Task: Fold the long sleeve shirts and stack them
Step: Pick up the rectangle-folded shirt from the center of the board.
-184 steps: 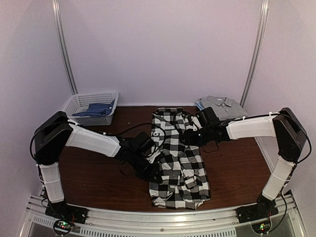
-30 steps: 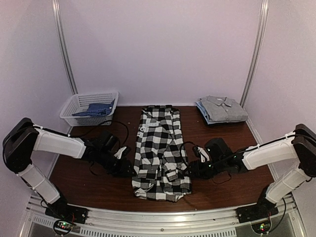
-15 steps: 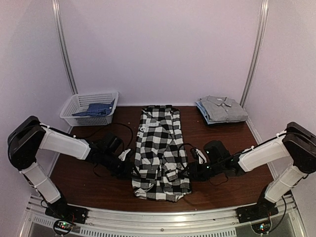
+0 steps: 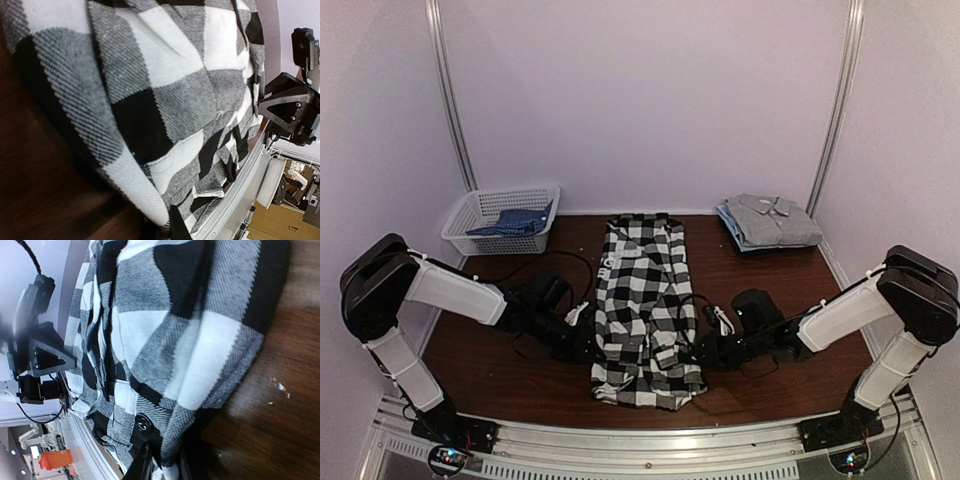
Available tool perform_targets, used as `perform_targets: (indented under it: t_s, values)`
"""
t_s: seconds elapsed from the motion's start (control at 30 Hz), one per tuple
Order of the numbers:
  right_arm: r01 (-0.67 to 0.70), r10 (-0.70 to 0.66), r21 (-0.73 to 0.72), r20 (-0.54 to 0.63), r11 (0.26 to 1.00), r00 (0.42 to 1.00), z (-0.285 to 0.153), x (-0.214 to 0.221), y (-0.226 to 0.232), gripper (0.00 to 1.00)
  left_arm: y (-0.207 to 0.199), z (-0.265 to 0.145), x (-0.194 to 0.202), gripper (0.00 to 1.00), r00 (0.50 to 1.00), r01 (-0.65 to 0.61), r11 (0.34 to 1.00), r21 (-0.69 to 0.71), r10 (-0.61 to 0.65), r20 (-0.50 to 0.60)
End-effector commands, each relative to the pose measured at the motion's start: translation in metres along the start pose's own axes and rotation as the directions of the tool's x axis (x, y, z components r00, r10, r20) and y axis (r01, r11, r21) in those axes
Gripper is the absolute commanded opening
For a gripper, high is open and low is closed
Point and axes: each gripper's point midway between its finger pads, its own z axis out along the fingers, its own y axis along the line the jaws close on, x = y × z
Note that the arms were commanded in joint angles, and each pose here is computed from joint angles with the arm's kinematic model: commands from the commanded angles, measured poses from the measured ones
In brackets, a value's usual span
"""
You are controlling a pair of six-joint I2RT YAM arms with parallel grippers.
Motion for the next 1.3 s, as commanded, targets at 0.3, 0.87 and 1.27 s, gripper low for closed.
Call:
perform_targets:
  t_s: [0.3,0.87,1.27]
  values:
    - [-0.003,0.004,-0.079,0.009,0.997,1.000,-0.011,-0.004,0.028,0.00,-0.026,-0.012,0.012,0.00,1.000,0.007,0.991,0.131,-0.006,-0.010]
    - [-0.135,0.177,-0.268,0.143,0.954,0.974,-0.038,-0.085,0.085,0.00,-0.080,-0.064,-0.044,0.00,0.972,0.190,0.851,0.490,-0.232,0.025]
    - [-0.239,0.343,-0.388,0.225,0.890,0.912,-0.012,-0.203,0.059,0.00,-0.031,-0.073,-0.162,0.00,0.890,0.273,0.735,0.621,-0.437,0.127]
